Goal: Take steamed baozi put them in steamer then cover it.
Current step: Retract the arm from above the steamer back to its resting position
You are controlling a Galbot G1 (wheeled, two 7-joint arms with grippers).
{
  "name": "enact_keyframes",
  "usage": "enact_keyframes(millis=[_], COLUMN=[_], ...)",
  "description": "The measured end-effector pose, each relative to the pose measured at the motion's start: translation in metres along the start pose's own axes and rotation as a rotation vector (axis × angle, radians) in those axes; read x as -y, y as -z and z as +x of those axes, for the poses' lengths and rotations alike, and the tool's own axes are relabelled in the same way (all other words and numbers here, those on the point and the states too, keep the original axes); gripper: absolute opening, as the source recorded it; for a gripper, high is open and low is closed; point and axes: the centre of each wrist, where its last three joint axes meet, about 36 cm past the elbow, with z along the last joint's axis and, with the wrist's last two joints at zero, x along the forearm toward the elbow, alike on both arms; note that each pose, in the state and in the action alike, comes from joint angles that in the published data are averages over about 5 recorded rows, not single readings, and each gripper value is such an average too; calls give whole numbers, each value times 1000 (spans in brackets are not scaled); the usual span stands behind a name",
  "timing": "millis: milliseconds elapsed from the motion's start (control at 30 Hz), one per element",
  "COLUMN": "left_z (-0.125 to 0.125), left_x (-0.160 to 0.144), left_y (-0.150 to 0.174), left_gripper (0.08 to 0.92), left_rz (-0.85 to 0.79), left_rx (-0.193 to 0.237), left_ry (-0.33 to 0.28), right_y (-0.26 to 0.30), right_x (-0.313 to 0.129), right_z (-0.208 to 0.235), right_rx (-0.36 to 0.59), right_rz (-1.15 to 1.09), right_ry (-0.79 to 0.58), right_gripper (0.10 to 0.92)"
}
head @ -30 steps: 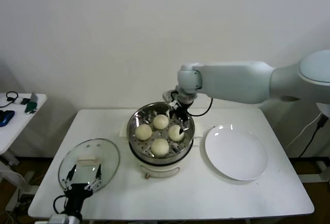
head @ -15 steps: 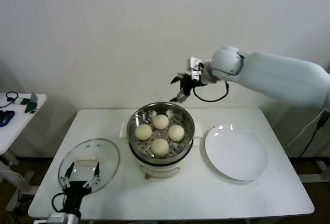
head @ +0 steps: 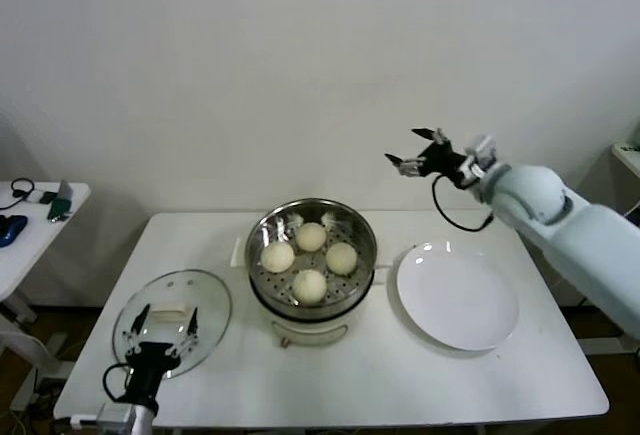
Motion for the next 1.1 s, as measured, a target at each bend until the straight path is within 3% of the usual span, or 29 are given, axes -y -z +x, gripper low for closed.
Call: enact_keyframes(millis=[267,667,900,1100], left_z=[-4,2,7,6], left_x=[-2,-10,-13,-16], left_y=[0,1,-7,-23], left_gripper=[823,823,823,823], left_rz=[-37,-174,-465,-771], left_rx=[13,26,57,66], left_ry=[0,64,185,200], right_y=[-75,-206,-242,-267], right_x=[-32,-123,-163,-193], right_z=[61,153,179,194], right_rx=[139,152,162,147], right_rz=[-159,-356,-399,-425], right_ry=[-158,-333,-393,-413], right_gripper=[823,823,823,823])
